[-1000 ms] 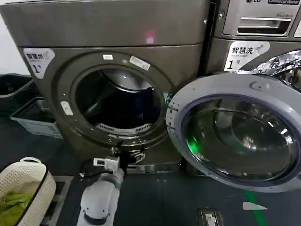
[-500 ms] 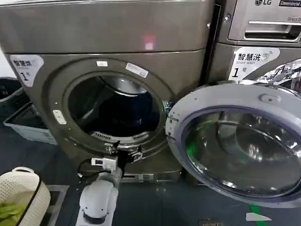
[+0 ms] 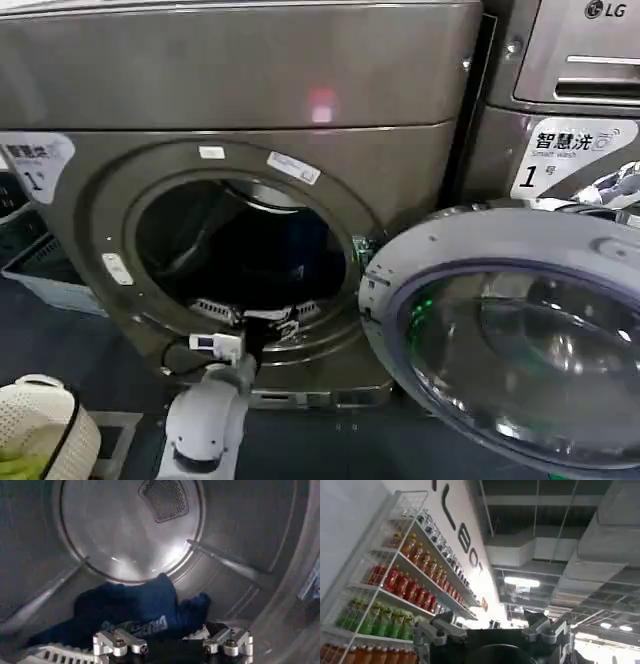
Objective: Grasp the clothes from the dryer.
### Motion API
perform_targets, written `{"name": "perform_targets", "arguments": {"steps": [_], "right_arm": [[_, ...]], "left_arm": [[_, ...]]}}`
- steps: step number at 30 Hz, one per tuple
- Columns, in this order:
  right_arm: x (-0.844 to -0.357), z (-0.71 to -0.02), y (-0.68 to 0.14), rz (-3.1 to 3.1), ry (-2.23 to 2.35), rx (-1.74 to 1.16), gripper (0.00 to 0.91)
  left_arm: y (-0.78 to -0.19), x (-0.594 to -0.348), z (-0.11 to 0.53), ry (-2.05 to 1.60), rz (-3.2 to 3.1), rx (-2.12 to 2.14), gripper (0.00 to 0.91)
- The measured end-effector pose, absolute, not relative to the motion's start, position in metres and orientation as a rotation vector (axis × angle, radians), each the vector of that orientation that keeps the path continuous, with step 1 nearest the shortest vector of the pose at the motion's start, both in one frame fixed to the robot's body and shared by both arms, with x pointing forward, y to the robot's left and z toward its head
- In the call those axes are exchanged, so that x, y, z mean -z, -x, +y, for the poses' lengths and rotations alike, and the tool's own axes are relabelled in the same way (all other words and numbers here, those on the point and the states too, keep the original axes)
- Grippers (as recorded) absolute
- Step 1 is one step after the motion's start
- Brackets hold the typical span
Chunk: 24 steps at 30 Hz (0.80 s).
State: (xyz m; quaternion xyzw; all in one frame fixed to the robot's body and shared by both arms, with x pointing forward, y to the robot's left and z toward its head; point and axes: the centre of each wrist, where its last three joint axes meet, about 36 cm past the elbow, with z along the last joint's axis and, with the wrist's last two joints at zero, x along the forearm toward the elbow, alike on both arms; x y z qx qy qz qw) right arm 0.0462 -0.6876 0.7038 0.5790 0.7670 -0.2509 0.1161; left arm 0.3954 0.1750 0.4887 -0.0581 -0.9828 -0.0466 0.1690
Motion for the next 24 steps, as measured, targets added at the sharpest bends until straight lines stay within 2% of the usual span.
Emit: {"name": "perform_targets", "arguments": {"steps": [24], "right_arm": [[-0.7018,-0.6882,-0.0449,2.234,-1.695,0.754,0.907]], "left_arm": [[-0.4048,-0.4846,0.172,0.15,-2.785,0.149,0.907]]}}
